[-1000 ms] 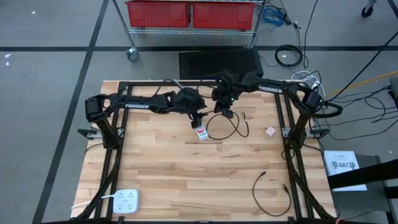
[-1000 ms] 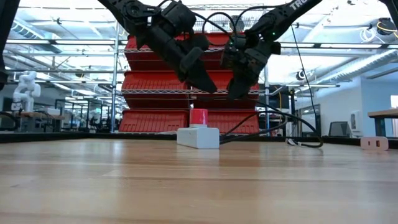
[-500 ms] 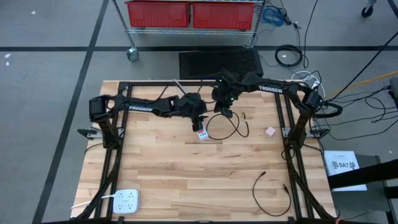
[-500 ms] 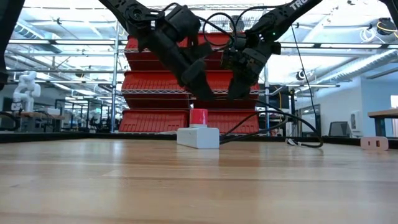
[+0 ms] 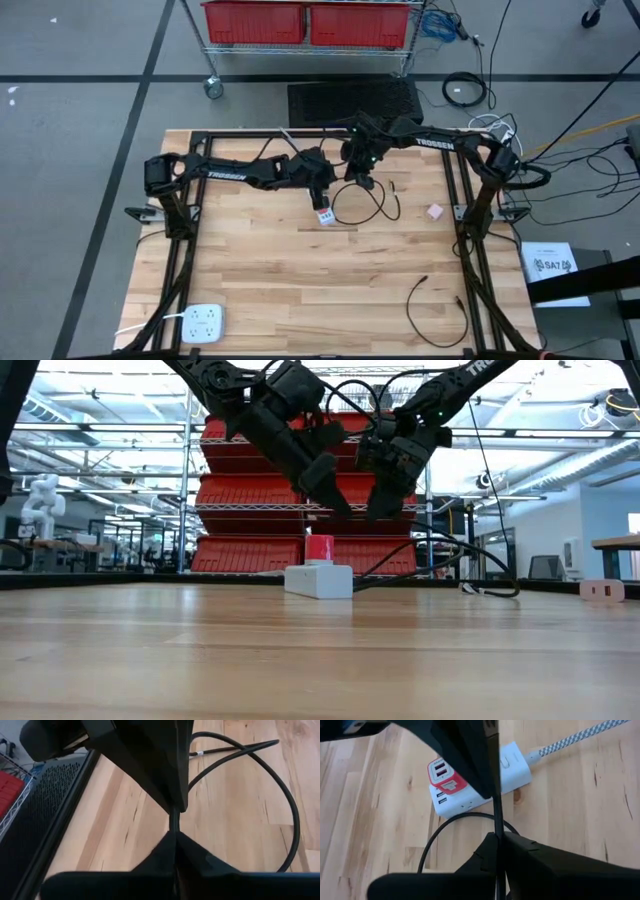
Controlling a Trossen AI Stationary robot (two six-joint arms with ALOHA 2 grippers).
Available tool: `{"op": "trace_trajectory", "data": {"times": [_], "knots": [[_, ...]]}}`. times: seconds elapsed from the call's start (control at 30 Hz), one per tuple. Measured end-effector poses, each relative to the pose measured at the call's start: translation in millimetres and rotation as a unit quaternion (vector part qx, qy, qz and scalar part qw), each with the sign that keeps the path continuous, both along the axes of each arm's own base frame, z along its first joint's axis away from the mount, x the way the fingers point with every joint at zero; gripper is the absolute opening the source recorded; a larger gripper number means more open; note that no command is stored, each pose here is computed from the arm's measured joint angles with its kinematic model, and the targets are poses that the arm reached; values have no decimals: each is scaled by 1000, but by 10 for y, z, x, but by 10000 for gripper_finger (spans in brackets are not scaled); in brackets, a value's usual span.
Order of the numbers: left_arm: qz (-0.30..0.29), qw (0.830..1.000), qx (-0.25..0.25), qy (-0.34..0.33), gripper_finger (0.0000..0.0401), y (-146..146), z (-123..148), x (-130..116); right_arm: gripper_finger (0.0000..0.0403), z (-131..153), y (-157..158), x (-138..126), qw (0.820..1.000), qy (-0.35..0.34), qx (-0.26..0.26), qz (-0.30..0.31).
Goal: Insert USB
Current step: Insert the top black charger cable into the pink charger adapter
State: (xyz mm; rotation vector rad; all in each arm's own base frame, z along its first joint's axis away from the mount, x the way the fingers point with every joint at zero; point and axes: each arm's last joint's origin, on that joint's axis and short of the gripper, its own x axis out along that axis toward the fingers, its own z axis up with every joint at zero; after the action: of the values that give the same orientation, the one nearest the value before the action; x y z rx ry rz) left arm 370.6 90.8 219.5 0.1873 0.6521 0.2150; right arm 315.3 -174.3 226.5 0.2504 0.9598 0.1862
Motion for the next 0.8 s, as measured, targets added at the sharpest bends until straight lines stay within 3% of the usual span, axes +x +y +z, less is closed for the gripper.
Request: {"op": "trace_trajectory", "data": {"times": [0.4, 0.53, 0.8], "knots": [[-17, 1000, -11, -5, 11, -9, 8, 7, 0, 135, 45, -75, 1000, -4, -7, 4], [-29, 999, -37, -14, 51, -23, 12, 13, 0, 138, 46, -76, 1000, -5, -7, 4], [10, 998, -55, -28, 140, 16, 24, 12, 0, 142, 42, -68, 1000, -7, -8, -1]]}}
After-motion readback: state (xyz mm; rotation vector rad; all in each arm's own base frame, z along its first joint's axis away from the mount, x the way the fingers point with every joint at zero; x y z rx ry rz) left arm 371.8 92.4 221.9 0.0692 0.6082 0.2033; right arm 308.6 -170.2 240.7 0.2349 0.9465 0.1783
